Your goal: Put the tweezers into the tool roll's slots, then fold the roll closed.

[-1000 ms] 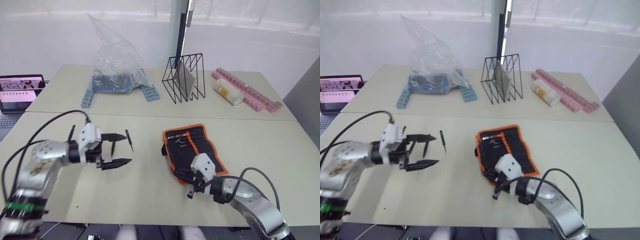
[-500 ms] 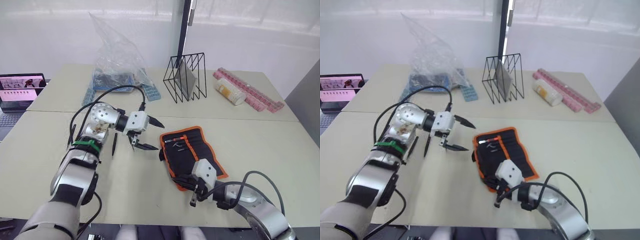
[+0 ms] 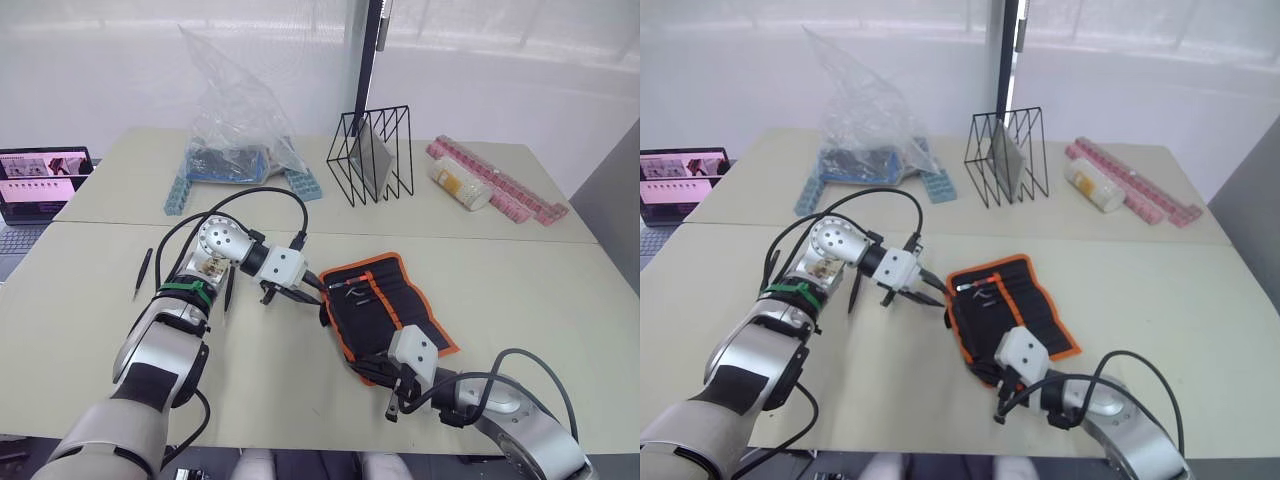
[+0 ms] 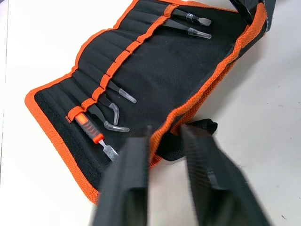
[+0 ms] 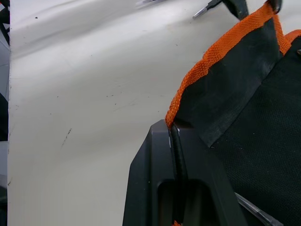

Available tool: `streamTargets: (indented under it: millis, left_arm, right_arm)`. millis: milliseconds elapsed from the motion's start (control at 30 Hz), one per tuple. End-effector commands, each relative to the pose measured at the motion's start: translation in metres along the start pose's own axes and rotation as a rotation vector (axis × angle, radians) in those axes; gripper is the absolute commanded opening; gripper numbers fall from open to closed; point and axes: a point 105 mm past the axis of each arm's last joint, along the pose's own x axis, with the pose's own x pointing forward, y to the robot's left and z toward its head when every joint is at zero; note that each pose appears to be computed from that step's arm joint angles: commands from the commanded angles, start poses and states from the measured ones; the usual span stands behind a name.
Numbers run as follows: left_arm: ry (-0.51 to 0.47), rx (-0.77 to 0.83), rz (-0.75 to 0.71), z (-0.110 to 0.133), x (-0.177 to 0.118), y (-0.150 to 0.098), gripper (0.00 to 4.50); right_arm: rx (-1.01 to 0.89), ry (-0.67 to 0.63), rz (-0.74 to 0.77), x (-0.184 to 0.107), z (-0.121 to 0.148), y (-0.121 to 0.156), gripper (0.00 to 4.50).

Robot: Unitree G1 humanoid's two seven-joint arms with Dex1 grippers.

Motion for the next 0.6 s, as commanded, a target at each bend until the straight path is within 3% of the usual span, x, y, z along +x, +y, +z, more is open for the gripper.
streamTargets:
  millis: [33,600]
  left_arm:
    - [-0.019,0.031,0.008,0.003,0.000,-0.004,0.04]
    - [-0.026,0.036,0.057,-0.001,0.006,-0.041,0.04]
  right_arm:
    - [-0.054,-0.015,0.019,-0.004,0.008,0.003,0.00]
    - [-0.047,0.020,0.085,-0.012,0.006,0.005,0.00]
